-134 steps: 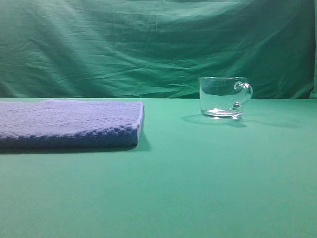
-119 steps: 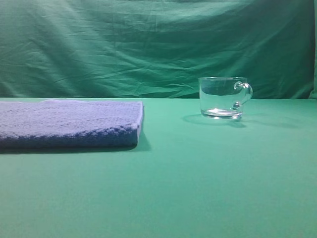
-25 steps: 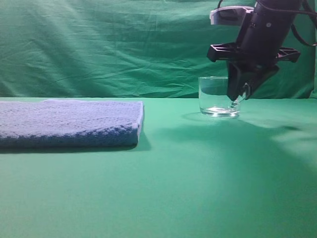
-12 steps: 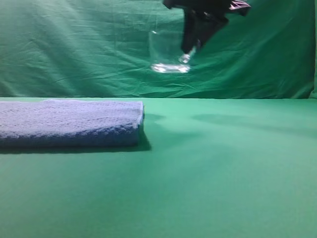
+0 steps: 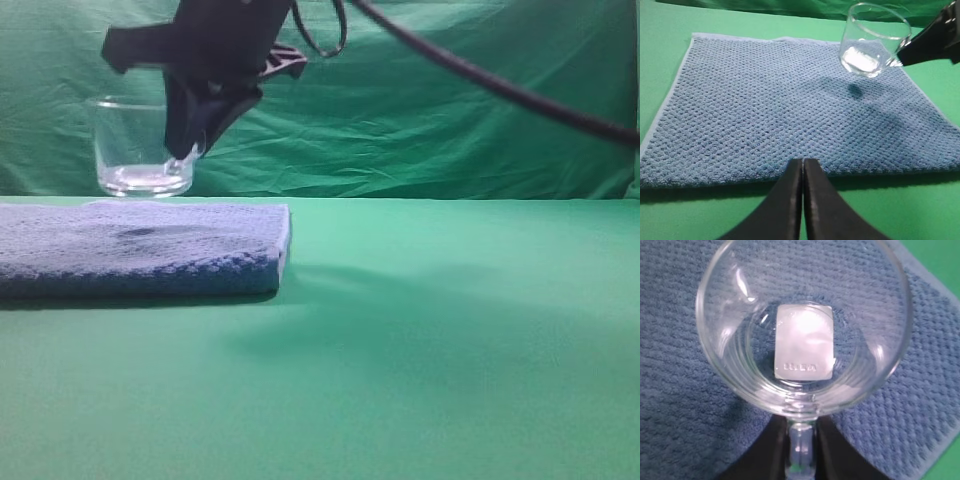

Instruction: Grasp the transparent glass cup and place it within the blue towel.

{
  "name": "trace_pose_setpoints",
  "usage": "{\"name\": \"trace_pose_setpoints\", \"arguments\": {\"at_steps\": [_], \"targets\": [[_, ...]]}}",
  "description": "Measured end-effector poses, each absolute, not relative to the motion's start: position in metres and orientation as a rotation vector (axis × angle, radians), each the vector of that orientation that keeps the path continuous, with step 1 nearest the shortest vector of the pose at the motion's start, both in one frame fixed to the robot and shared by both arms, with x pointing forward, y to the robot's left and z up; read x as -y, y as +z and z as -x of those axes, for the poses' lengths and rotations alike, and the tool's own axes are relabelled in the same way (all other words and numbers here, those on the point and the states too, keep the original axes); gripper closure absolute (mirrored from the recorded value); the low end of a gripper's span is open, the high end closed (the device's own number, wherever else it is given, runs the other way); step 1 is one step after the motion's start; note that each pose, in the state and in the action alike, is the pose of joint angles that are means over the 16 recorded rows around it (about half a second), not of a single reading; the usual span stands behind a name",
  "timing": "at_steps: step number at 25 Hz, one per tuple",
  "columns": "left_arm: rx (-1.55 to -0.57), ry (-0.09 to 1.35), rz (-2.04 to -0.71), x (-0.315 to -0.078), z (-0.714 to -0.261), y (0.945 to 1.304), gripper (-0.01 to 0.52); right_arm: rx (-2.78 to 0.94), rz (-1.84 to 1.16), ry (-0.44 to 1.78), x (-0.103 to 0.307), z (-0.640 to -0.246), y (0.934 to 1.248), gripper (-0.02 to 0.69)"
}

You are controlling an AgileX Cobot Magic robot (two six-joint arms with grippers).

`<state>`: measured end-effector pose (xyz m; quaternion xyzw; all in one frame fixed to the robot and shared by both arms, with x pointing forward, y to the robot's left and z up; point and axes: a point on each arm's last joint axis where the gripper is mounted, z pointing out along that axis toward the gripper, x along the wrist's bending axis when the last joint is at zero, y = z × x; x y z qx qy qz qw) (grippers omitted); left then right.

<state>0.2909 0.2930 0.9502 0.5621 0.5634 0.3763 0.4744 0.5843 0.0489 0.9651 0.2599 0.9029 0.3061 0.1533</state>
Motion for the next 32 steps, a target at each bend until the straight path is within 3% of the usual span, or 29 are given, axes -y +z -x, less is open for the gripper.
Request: {"name": "trace_pose_setpoints", "arguments": {"at_steps": [5,9,13,21,26,32], "targets": [[-1.378,0.920,-1.375,-0.293,-0.291,0.950,0.514,-2.587,-0.749,0.890,-0.044,-0.579,0.990,0.332],[-1.378,0.920,-1.375,-0.293,-0.291,0.950,0.514,-2.571,-0.762,0.922,-0.033,-0.567,1.034,0.326],[-1.378,0.920,-1.375,-0.293,-0.291,0.950,0.514,-2.544,-0.789,0.970,-0.013,-0.545,1.090,0.396],[-1.378,0.920,-1.375,-0.293,-0.291,0.950,0.514,-2.466,-0.859,1.099,0.050,-0.481,1.184,0.634],[-1.378,0.920,-1.375,-0.293,-0.291,0.950,0.514,-2.416,-0.889,1.182,0.093,-0.436,1.206,0.665],[-1.378,0.920,-1.375,-0.293,-0.291,0.950,0.514,-2.345,-0.897,1.302,0.143,-0.384,1.196,0.665]]}}
